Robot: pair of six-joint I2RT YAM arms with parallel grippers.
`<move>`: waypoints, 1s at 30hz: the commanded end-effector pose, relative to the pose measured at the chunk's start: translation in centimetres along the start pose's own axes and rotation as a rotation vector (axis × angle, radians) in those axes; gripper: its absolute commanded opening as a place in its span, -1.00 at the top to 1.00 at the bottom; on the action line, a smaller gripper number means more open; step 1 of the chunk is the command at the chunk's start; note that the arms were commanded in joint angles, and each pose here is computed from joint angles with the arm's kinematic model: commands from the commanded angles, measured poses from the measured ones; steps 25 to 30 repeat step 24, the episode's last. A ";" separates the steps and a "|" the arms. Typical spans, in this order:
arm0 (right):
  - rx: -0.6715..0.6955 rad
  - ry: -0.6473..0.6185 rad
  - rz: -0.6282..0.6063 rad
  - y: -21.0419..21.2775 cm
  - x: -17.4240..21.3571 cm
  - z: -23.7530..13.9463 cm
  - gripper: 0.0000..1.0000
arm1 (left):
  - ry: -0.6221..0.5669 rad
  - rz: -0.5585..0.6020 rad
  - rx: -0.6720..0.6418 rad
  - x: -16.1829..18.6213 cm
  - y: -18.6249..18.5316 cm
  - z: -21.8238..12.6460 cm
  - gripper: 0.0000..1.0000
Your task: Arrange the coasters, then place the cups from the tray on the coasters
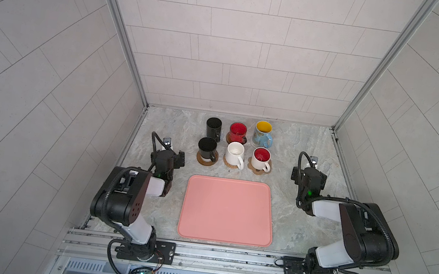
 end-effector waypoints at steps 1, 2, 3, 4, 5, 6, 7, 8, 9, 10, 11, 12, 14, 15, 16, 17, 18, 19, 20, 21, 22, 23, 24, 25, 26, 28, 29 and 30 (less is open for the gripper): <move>0.001 -0.003 -0.008 0.0 0.1 -0.1 -0.99 | -0.023 0.011 0.004 -0.3 0.1 0.0 -1.00; 0.000 -0.003 -0.009 0.0 0.1 -0.1 -0.99 | -0.023 0.010 0.004 -0.3 0.1 -0.1 -1.00; 0.001 -0.004 -0.008 0.0 0.1 -0.1 -0.99 | -0.022 0.011 0.005 -0.3 0.0 -0.1 -1.00; 0.001 -0.005 -0.008 0.0 0.0 -0.1 -0.99 | -0.024 0.010 0.004 -0.3 0.1 -0.1 -1.00; 0.001 -0.004 -0.008 0.0 0.0 -0.1 -0.99 | -0.024 0.010 0.004 -0.3 0.1 -0.1 -1.00; 0.001 -0.002 -0.009 0.0 0.1 -0.1 -0.99 | -0.023 0.010 0.004 -0.3 0.1 -0.1 -1.00; 0.000 -0.002 -0.008 0.0 0.1 -0.1 -0.99 | -0.024 0.010 0.004 -0.3 0.1 -0.1 -1.00; 0.001 -0.003 -0.008 0.0 0.1 -0.1 -0.99 | -0.023 0.011 0.004 -0.3 0.1 -0.1 -1.00; 0.002 -0.002 -0.008 0.0 0.1 -0.1 -0.99 | -0.023 0.010 0.004 -0.3 0.1 -0.1 -1.00; 0.001 -0.002 -0.009 0.0 0.1 -0.1 -0.99 | -0.022 0.011 0.005 -0.3 0.1 -0.1 -1.00; 0.001 -0.004 -0.008 0.0 0.0 -0.1 -0.99 | -0.024 0.010 0.004 -0.3 0.1 -0.1 -1.00; 0.000 -0.004 -0.008 0.0 0.0 -0.1 -0.99 | -0.024 0.011 0.004 -0.3 0.1 -0.1 -1.00; 0.000 -0.003 -0.009 0.0 0.1 -0.1 -0.99 | -0.023 0.011 0.005 -0.3 0.0 -0.1 -1.00; 0.000 -0.003 -0.008 0.0 0.1 -0.1 -0.99 | -0.024 0.011 0.005 -0.3 0.0 -0.1 -1.00; 0.001 -0.004 -0.008 0.0 0.0 -0.1 -0.99 | -0.024 0.009 0.003 -0.3 0.1 -0.1 -1.00; 0.000 -0.003 -0.009 0.0 0.1 -0.1 -0.99 | -0.023 0.011 0.004 -0.3 0.1 -0.1 -1.00; 0.000 -0.002 -0.008 0.0 0.0 0.0 -0.99 | -0.022 0.011 0.004 -0.3 0.1 -0.1 -1.00; -0.001 0.006 -0.011 0.1 0.0 0.2 -0.99 | -0.022 0.011 0.005 -0.3 0.0 -0.1 -1.00; -0.004 0.015 -0.011 0.1 0.0 0.4 -0.99 | -0.024 0.010 0.004 -0.3 0.1 -0.1 -1.00; -0.011 0.020 -0.008 0.0 0.1 0.4 -0.99 | -0.023 0.010 0.005 -0.3 0.1 -0.1 -1.00; -0.011 0.018 -0.004 -0.1 0.1 0.4 -0.99 | -0.022 0.011 0.004 -0.3 0.1 -0.1 -1.00; -0.011 0.013 -0.005 -0.1 0.0 0.3 -0.99 | -0.023 0.010 0.004 -0.3 0.1 -0.1 -1.00; -0.010 0.013 -0.004 -0.1 0.1 0.3 -0.99 | -0.023 0.011 0.004 -0.3 0.1 -0.1 -1.00; -0.010 0.013 -0.004 -0.1 0.1 0.3 -0.99 | -0.023 0.011 0.004 -0.3 0.1 -0.1 -1.00; -0.010 0.013 -0.004 -0.1 0.1 0.3 -0.99 | -0.023 0.011 0.004 -0.3 0.1 -0.1 -1.00; -0.010 0.013 -0.004 -0.1 0.1 0.3 -0.99 | -0.023 0.011 0.004 -0.3 0.1 -0.1 -1.00; -0.010 0.013 -0.004 -0.1 0.1 0.3 -0.99 | -0.023 0.011 0.004 -0.3 0.1 -0.1 -1.00; -0.010 0.013 -0.004 -0.1 0.1 0.3 -0.99 | -0.023 0.011 0.004 -0.3 0.1 -0.1 -1.00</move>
Point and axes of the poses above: each gripper's point midway between its finger pads, its own z axis out along the fingers, its own y axis along the line the jaws close on, x = y × z, the point moved 10 cm from there along -z, back along the fingers, and after that the axes turned 10 degrees about -z, right-handed, at the moved point
